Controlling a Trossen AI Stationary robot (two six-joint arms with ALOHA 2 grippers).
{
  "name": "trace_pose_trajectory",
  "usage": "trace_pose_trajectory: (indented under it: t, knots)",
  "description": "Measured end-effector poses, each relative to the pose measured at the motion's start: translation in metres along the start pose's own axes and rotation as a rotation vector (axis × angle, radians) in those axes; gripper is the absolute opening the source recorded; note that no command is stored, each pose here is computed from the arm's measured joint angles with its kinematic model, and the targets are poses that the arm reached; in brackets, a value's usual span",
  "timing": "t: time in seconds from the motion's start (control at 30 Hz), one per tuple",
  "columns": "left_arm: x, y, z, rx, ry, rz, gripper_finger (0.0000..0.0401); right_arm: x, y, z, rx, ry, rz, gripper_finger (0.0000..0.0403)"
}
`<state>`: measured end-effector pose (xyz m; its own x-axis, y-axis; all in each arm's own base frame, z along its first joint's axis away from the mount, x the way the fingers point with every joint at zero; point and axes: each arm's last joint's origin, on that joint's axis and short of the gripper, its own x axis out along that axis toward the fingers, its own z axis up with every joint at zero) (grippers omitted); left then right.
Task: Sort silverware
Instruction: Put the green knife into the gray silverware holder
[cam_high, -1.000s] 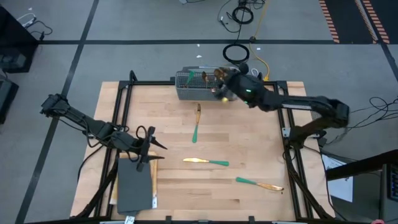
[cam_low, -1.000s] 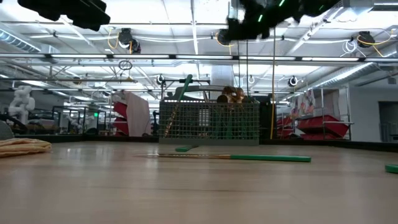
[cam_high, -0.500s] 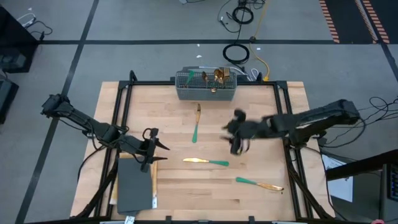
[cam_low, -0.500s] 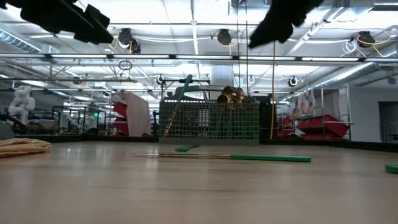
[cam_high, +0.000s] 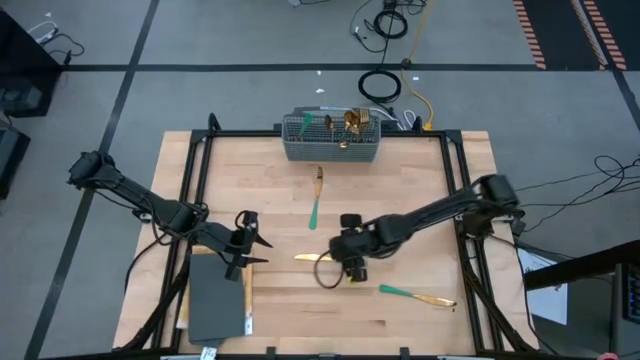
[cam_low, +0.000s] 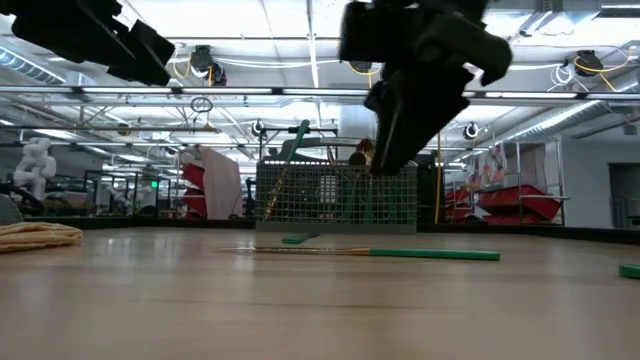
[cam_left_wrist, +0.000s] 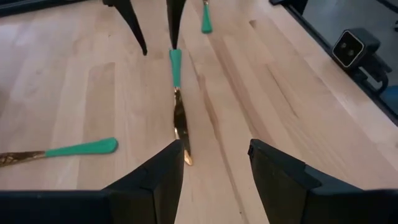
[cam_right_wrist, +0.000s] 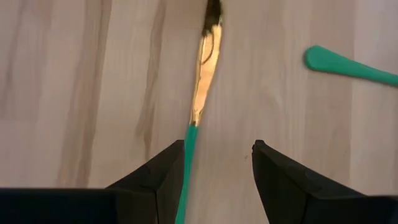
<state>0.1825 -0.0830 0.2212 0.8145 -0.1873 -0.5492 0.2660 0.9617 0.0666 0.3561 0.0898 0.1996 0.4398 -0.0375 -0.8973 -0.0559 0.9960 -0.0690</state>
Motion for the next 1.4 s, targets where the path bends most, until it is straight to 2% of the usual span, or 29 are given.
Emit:
trace_pose_trajectory:
  t: [0.13,0.23,0.7,0.8,0.97,1.03,1.4]
  knots:
    - [0.0,0.0,-0.001,0.003,0.014,0.001,0.019,0.008,0.004,0.018,-0.033,0.124,-0.013,0.0176]
    - [0.0,0.0,-0.001,0.003,0.014,-0.002,0.019,0.018,0.007,0.025,-0.035,0.171,0.02,0.0176]
    - [0.0,0.0,-0.006,0.012,0.059,0.0,0.019,0.08,0.01,0.007,0.021,0.345,0.02,0.0174]
    - [0.0,0.0,-0.006,0.013,0.063,0.0,0.019,0.089,0.011,0.003,0.035,0.371,0.016,0.0149]
    - [0.0,0.0,-0.007,0.015,0.068,0.0,0.019,0.096,0.013,0.002,0.039,0.379,0.038,0.0039]
    - [0.0,0.0,-0.008,0.016,0.079,0.001,0.019,0.096,0.012,0.002,0.041,0.376,0.036,0.0014]
    - [-0.003,-0.009,-0.013,0.005,0.131,-0.034,0.019,0.09,0.016,0.013,0.06,0.282,-0.081,0.0002]
